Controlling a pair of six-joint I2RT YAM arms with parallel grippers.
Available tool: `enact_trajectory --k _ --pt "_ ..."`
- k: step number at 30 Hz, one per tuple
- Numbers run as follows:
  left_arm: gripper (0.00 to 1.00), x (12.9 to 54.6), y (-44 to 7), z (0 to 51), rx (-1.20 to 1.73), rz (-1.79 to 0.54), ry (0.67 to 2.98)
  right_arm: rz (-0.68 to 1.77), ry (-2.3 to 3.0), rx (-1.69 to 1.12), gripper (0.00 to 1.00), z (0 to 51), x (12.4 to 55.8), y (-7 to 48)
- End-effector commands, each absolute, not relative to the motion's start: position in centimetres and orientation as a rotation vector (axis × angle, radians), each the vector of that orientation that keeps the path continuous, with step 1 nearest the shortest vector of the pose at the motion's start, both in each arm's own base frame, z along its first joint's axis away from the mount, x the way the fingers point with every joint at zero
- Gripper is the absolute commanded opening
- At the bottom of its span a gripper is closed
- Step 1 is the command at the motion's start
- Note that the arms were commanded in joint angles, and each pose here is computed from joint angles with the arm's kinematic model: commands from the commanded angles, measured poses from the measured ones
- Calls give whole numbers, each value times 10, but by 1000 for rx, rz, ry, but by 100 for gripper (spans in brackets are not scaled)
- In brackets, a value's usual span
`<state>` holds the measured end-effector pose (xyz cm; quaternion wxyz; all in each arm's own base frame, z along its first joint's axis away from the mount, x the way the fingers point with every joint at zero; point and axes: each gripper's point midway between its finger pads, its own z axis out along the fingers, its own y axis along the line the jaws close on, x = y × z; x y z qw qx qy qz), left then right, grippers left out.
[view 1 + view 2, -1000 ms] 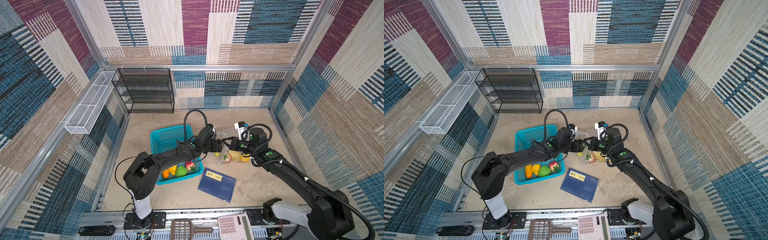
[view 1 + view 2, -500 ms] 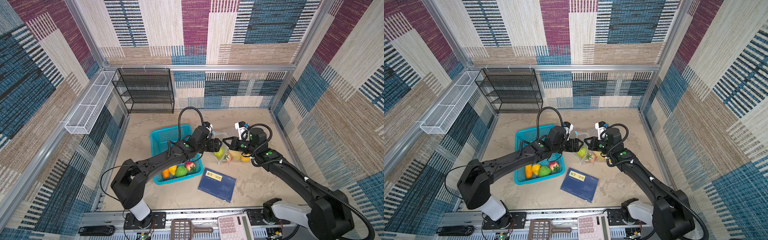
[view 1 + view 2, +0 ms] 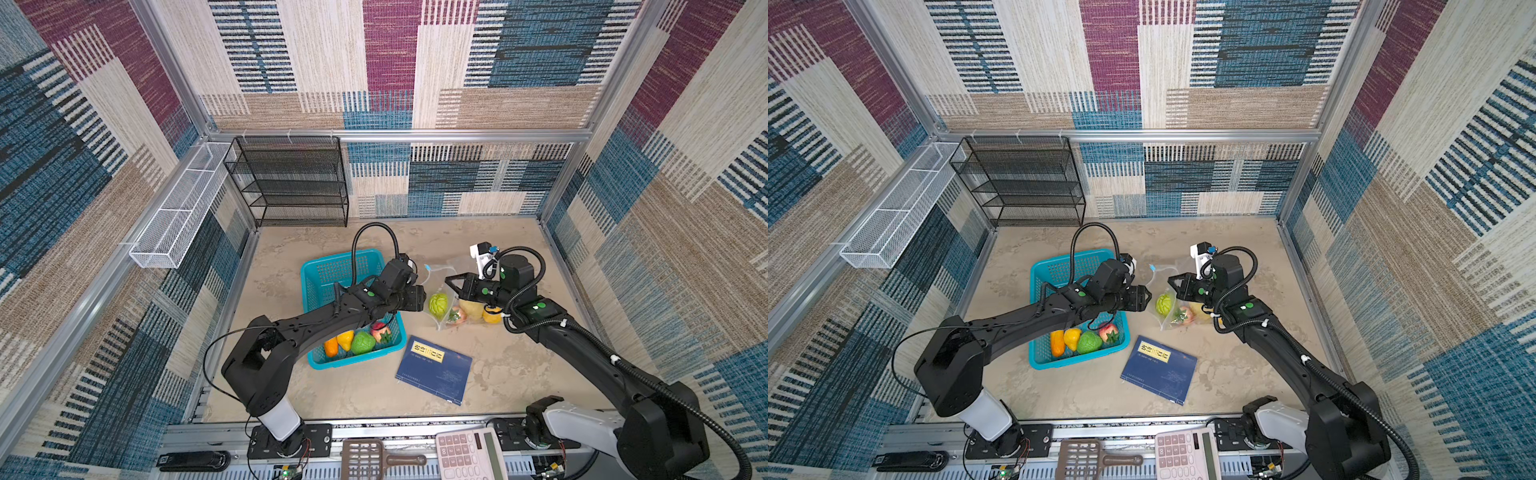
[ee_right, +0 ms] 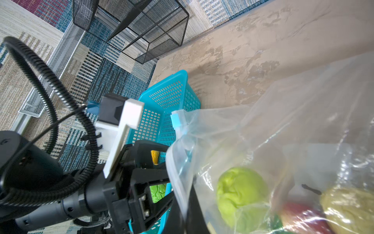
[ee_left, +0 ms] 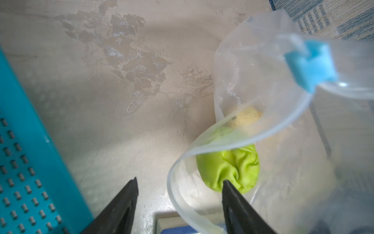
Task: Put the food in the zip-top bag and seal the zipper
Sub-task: 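Carry the green pear to the bag and drop it inside with the left gripper, then draw the left gripper back from the bag mouth over the teal basket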
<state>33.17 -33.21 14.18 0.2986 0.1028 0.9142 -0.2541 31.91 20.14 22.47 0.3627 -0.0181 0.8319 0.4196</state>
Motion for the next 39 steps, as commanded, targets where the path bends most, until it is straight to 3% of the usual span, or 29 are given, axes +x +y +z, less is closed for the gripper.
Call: enact_trajectory --k 1,6,12,21,32,39 --pt "63 332 -344 140 329 -716 2439 1065 2110 -59 0 235 321 200" --pt "46 334 -353 134 340 -749 2450 1054 2107 -56 0 236 322 199" --pt "0 331 -356 138 360 -786 2440 1043 2118 -52 0 231 323 198" --pt "0 338 -327 199 401 -654 2297 929 2118 -53 0 239 329 187" --pt "0 333 -307 304 424 -652 2038 853 1943 -92 0 307 324 173" --pt "0 330 -304 331 410 -677 1956 743 1843 -81 0 344 317 153"
